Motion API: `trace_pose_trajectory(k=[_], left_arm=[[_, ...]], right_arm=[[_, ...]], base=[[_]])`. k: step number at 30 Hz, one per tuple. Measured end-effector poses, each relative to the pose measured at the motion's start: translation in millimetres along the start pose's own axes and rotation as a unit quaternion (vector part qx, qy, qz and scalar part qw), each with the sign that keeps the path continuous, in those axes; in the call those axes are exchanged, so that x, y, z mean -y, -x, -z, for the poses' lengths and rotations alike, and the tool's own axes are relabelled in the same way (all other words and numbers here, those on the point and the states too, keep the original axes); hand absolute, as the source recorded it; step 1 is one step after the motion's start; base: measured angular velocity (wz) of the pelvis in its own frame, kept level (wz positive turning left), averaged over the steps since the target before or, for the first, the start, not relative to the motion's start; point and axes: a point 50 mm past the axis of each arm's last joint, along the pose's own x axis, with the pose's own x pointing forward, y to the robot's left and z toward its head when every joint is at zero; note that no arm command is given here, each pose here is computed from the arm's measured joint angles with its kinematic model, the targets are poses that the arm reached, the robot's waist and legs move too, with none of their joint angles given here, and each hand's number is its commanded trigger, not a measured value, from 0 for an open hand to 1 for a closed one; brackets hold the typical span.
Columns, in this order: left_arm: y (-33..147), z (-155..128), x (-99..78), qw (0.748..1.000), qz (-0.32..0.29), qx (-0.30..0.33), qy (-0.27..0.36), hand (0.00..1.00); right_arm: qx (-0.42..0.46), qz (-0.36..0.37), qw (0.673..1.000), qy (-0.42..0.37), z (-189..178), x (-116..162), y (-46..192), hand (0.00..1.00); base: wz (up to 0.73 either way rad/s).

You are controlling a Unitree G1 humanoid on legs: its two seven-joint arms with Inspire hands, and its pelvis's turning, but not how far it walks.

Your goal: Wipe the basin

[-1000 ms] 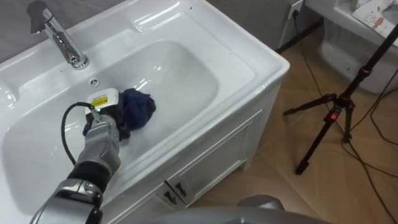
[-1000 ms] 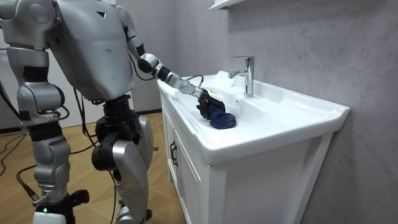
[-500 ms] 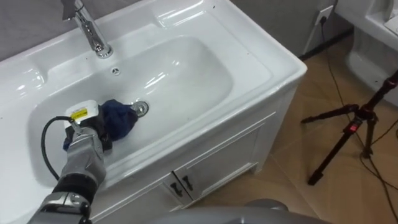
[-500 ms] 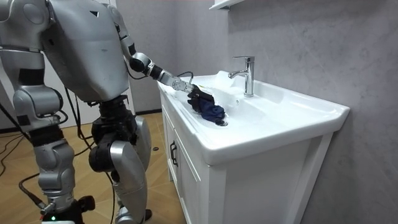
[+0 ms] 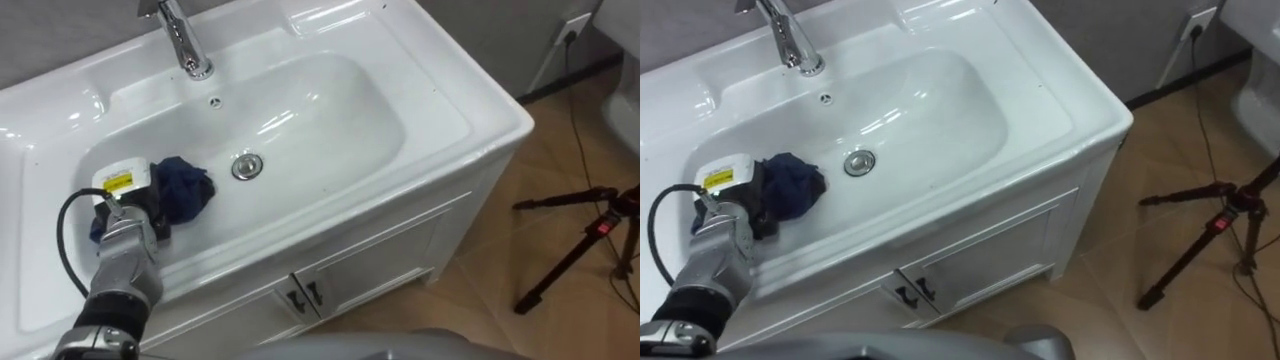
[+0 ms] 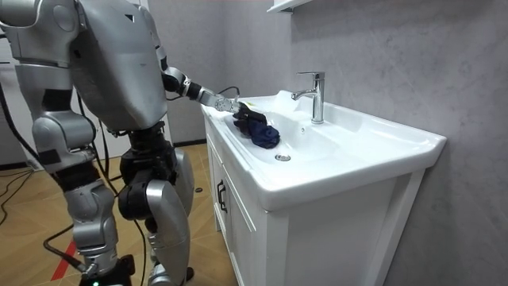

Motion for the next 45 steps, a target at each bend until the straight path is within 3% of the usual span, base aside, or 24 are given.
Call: trace_pose_trajectory(k=[16, 31, 35, 45], left_arm=[[3.3, -1, -6.2, 1.0, -0.018, 0.008, 0.008, 1.0], [2.6, -12, -8.6, 0.999, -0.014, 0.025, -0.021, 1.0], [2.0, -32, -9.6, 0.998, -0.009, 0.058, -0.035, 1.0], [12.3, -120, -28.6, 0.983, -0.013, 0.18, -0.016, 1.0]], right_arm=[[0.024, 0.01, 1.0, -0.007, -8, 3, 1, 0.0], [0.022, -0.009, 0.999, 0.021, 0, -12, 1, 0.0], [0.028, -0.016, 0.999, 0.027, -5, -16, 1, 0.0], [0.043, -0.026, 0.997, 0.054, -15, -30, 3, 0.0]], base=[[0.03], [0.04], [0.09], [-0.02]])
